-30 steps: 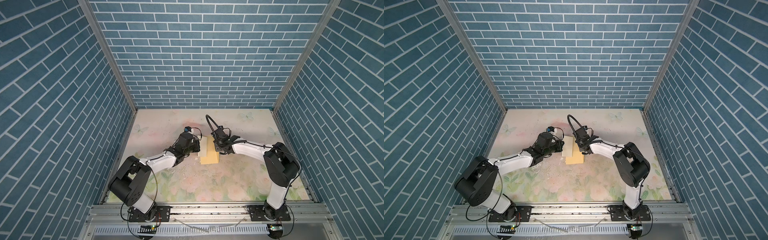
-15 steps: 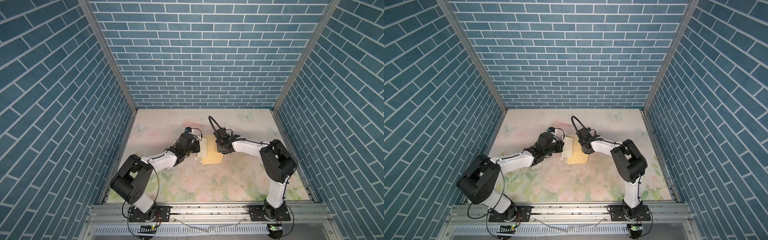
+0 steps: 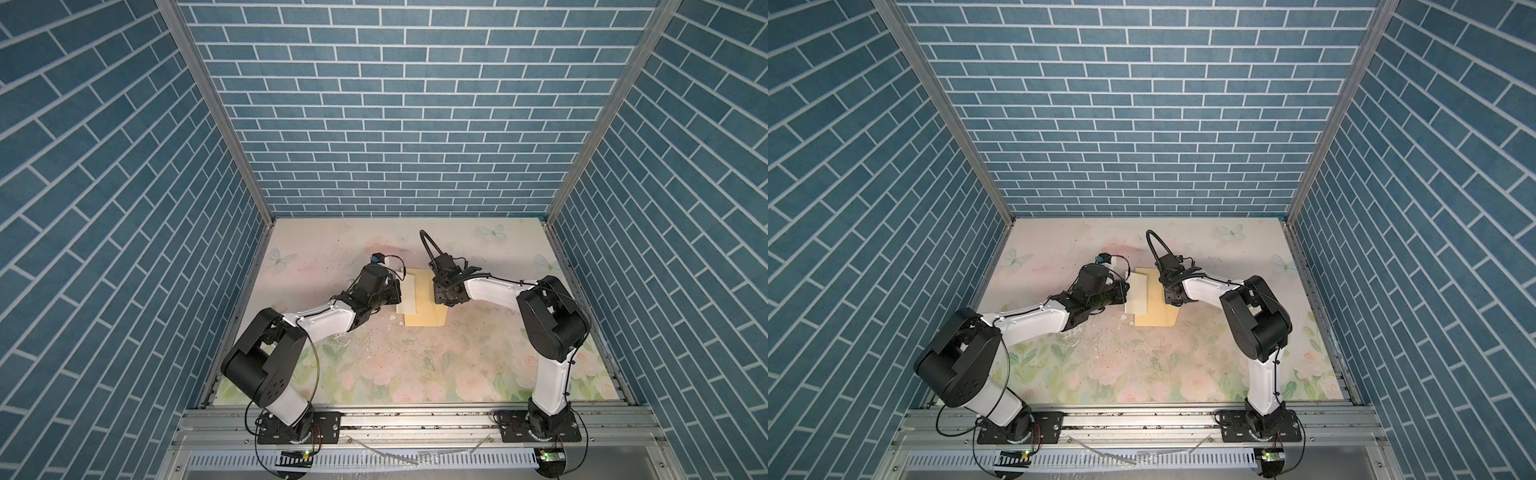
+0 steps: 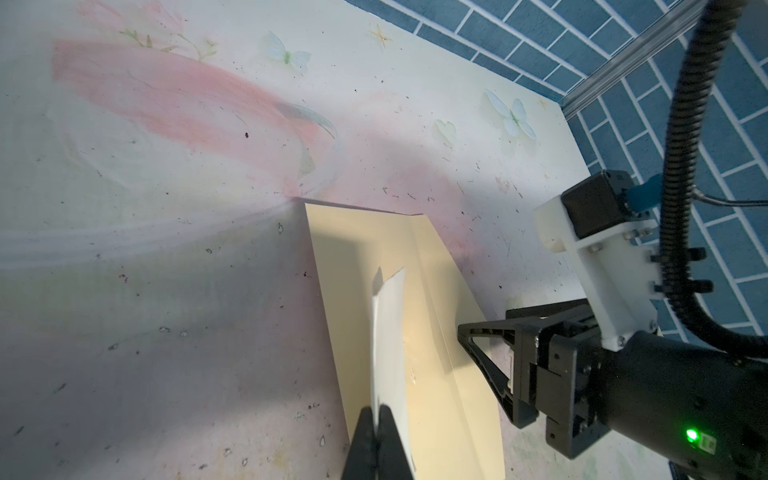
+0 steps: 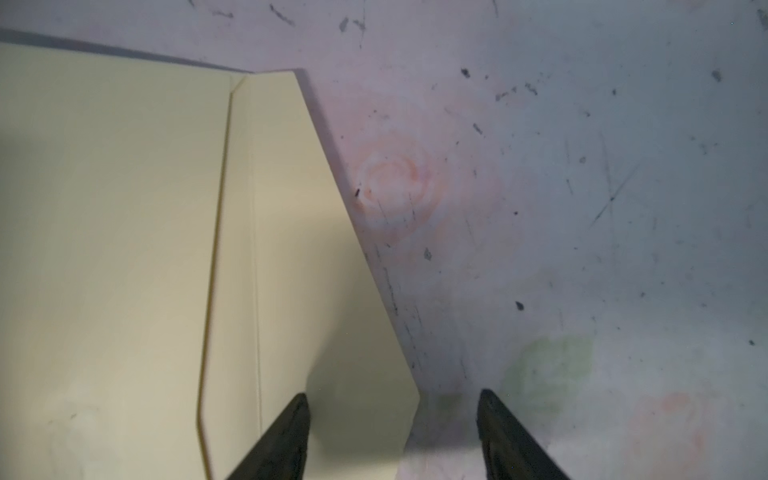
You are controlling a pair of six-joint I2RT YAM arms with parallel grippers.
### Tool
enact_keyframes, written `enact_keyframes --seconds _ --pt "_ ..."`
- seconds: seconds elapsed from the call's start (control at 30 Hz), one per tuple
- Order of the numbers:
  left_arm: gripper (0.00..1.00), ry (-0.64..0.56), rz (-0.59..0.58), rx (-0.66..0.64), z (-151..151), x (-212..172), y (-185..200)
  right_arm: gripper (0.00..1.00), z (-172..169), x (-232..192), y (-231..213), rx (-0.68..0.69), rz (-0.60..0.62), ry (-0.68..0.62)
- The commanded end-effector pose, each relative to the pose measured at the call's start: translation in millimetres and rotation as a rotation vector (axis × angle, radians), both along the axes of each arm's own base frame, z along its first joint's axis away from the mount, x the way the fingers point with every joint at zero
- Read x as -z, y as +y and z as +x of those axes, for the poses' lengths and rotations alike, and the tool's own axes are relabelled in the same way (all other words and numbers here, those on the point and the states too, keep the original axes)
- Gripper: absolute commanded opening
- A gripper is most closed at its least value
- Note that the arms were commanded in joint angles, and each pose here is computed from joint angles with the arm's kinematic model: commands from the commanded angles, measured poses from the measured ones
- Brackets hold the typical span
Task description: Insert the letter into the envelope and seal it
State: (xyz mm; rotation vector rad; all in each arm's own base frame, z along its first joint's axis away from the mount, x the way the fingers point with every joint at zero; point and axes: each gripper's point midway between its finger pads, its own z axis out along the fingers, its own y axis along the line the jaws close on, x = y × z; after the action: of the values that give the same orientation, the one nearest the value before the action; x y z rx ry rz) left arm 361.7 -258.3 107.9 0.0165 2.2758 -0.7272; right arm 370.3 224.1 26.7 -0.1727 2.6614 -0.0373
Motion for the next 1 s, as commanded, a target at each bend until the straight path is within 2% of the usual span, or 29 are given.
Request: enact_keyframes --seconds 0.0,0.33,0.4,0.6,0.73,0.83,0.97 --pt "0.00 -0.028 -0.005 0.013 2.8 -13.4 -5.4 0.68 7.0 -29.0 8.0 -0.005 0.059 -0.048" --pt "0.00 -0.123 -0.069 0.014 0.8 -67.7 -4.1 0.95 6.5 -122.6 24.0 -0.103 0.269 -0.275" --pt "0.00 -0.141 -0.086 0.014 -0.9 -78.6 -3.1 0.97 1.0 -138.1 25.6 -0.120 0.324 -0.316" --pt "0.00 -0.180 -0.224 0.029 -7.6 -116.2 -5.3 0.95 -22.6 -185.8 37.4 -0.179 0.581 -0.431" --pt "0.00 -0.203 -0.398 0.054 -8.4 -146.2 -0.4 0.93 -40.4 -214.1 49.3 -0.240 0.848 -0.478" --pt "0.00 -0.225 -0.496 0.072 -8.9 -164.8 5.5 0.93 -44.9 -226.0 52.9 -0.270 1.002 -0.466" --pt "0.00 -0.244 -0.547 0.099 -13.6 -180.2 5.5 0.93 -47.3 -231.2 62.2 -0.323 1.128 -0.408"
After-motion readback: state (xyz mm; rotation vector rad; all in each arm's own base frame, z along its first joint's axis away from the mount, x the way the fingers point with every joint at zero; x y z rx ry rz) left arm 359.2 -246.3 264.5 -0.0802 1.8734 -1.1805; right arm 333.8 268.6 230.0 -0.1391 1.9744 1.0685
